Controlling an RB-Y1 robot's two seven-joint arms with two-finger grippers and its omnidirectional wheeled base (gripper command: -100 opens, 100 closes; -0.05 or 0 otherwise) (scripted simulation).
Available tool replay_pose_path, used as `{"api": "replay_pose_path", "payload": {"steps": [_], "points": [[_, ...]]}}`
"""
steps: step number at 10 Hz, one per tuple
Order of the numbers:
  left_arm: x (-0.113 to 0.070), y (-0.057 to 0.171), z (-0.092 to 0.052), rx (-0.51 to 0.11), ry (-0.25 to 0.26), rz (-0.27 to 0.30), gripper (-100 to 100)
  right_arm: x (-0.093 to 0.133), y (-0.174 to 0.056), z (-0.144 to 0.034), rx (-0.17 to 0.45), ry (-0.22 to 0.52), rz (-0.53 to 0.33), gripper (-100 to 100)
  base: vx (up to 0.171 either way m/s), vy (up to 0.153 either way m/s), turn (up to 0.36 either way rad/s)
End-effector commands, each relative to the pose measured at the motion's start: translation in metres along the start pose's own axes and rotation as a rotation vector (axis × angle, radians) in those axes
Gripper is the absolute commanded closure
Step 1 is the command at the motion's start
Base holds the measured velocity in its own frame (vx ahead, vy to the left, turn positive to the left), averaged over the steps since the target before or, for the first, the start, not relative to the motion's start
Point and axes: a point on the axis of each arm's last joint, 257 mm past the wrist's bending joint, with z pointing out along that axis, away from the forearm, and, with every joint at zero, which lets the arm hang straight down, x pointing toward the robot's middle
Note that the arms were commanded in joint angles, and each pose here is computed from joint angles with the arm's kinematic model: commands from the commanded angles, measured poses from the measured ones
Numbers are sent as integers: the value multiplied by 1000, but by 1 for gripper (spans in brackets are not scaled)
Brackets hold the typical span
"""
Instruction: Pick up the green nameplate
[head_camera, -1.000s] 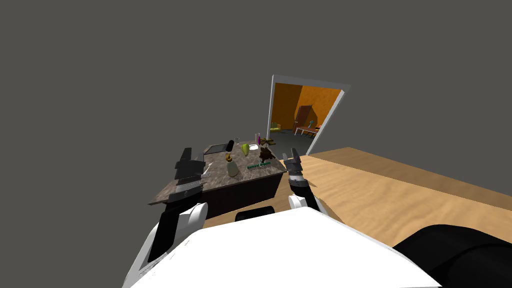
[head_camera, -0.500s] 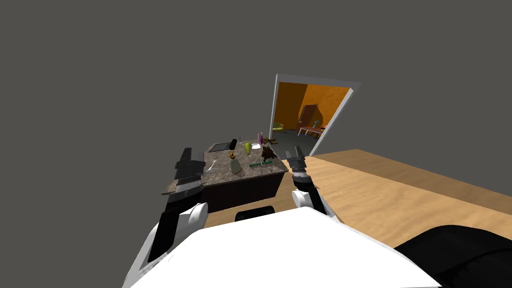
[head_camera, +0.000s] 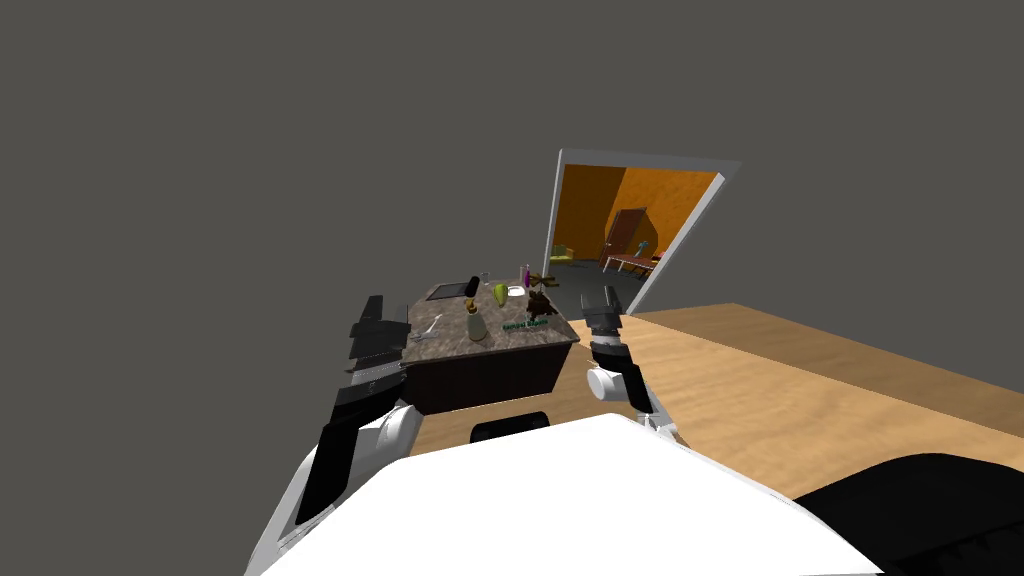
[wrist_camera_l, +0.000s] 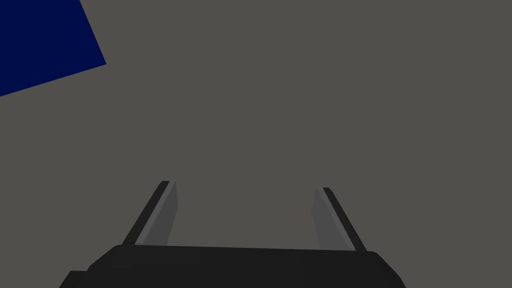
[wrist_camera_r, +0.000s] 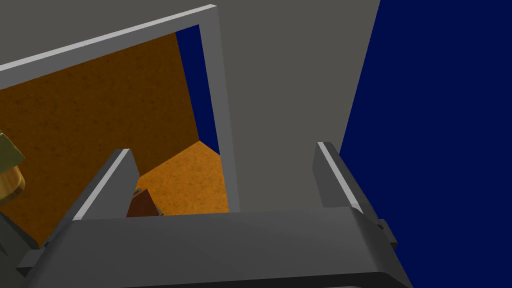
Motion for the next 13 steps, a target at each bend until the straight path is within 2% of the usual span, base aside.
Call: {"api": "replay_pose_path", "payload": {"steps": [1, 2, 3, 4, 5, 6, 7, 8, 9, 11, 12, 13], "points": [[0, 0, 0, 0, 0, 0, 0, -19, 5, 9, -38, -30, 26, -100, -46, 1, 121], [0, 0, 0, 0, 0, 0, 0, -22, 6, 8, -40, -43, 47, -100, -45, 1, 69], [0, 0, 0, 0, 0, 0, 0, -38, 11, 17, -77, -67, 62, -100, -62, 5, 132], [0, 0, 0, 0, 0, 0, 0, -42, 11, 17, -79, -83, 87, -100, -48, 2, 72], [0, 0, 0, 0, 0, 0, 0, -58, 18, 25, -119, -108, 102, -100, -58, 4, 119], [0, 0, 0, 0, 0, 0, 0, -63, 18, 24, -123, -125, 129, -100, -47, -1, 71], [0, 0, 0, 0, 0, 0, 0, -80, 24, 31, -164, -154, 146, -100, -52, 1, 162], [0, 0, 0, 0, 0, 0, 0, -84, 25, 31, -170, -169, 174, -100, -45, -2, 74], [0, 0, 0, 0, 0, 0, 0, -102, 32, 38, -217, -200, 195, -100, -53, 3, 147], [0, 0, 0, 0, 0, 0, 0, -110, 32, 36, -224, -225, 236, -100, -37, 2, 34], [0, 0, 0, 0, 0, 0, 0, -129, 39, 41, -275, -259, 262, -100, -42, 6, 147], [0, 0, 0, 0, 0, 0, 0, -133, 38, 40, -279, -273, 285, -100, -44, -2, 103]]}}
